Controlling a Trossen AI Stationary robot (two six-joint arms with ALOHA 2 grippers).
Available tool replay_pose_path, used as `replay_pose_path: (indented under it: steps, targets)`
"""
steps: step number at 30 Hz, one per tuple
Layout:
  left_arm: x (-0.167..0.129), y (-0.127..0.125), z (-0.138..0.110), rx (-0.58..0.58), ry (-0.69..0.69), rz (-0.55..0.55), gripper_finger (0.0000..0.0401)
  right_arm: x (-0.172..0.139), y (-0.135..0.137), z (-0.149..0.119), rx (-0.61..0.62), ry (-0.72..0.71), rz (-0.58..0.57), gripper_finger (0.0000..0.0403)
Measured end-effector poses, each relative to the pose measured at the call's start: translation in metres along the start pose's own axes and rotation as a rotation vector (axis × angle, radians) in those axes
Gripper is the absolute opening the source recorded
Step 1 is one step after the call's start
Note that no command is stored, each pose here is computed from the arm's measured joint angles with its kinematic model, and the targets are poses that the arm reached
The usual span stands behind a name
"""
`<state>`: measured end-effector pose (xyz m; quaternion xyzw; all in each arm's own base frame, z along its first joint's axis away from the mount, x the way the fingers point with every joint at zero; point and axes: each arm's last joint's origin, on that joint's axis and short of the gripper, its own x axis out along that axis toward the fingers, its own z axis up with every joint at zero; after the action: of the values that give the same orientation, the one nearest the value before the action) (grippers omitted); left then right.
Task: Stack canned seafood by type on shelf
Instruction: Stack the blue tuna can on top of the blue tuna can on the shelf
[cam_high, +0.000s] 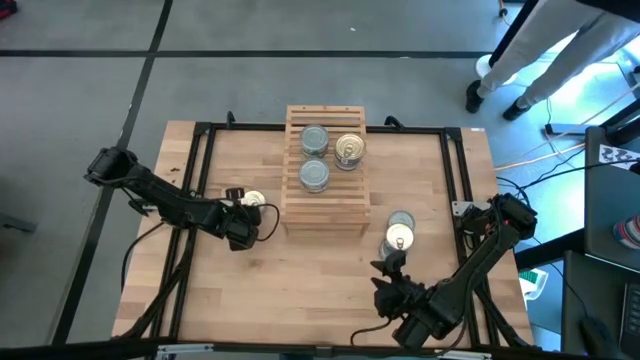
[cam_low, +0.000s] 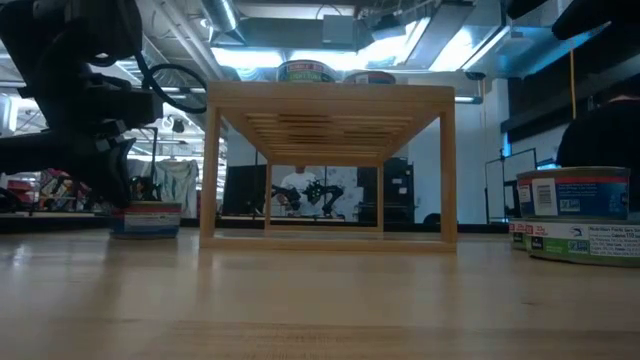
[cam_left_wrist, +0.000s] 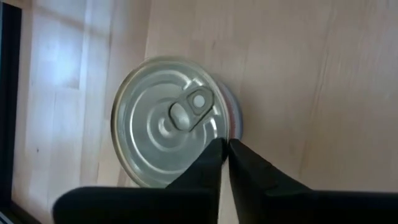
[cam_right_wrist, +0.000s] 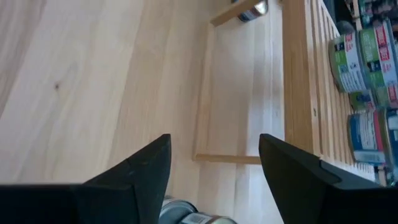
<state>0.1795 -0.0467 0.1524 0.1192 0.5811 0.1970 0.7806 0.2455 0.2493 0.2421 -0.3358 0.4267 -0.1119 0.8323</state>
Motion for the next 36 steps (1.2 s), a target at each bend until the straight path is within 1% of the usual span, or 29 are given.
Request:
replay_pose_path:
  steps: [3, 5, 9, 17, 24, 29, 32, 36]
  targets:
    - [0.0, 0.0, 0.0, -0.001, 0.0, 0.0, 0.0004, -0.001, 0.0, 0.0, -0.008, 0.009, 0.024, 0.0241]
    - [0.0, 0.0, 0.0, -0.002, 0.0, 0.0, 0.0004, -0.003, -0.003, -0.001, -0.002, 0.016, 0.05, 0.0241]
    - [-0.001, 0.0, 0.002, -0.004, 0.002, -0.007, 0.0002, -0.01, -0.013, -0.001, 0.012, 0.005, 0.056, 0.0241]
    - [-0.01, -0.002, 0.013, -0.034, -0.003, -0.091, 0.0001, -0.014, -0.019, -0.002, -0.035, -0.014, 0.034, 0.0241]
    - [-0.014, -0.006, 0.018, -0.144, 0.008, -0.218, 0.0001, -0.013, -0.018, 0.005, -0.055, -0.073, 0.004, 0.0241]
    - [-0.019, -0.016, 0.024, -0.157, -0.058, -0.315, 0.0001, -0.002, -0.017, 0.014, -0.069, -0.084, 0.042, 0.0241]
    - [-0.022, -0.021, 0.024, -0.152, -0.084, -0.337, 0.0001, 0.011, -0.015, 0.018, -0.1, -0.056, 0.078, 0.0241]
    - [-0.027, -0.029, 0.021, -0.173, -0.087, -0.36, 0.0001, 0.029, -0.013, 0.021, -0.129, -0.008, 0.122, 0.0241]
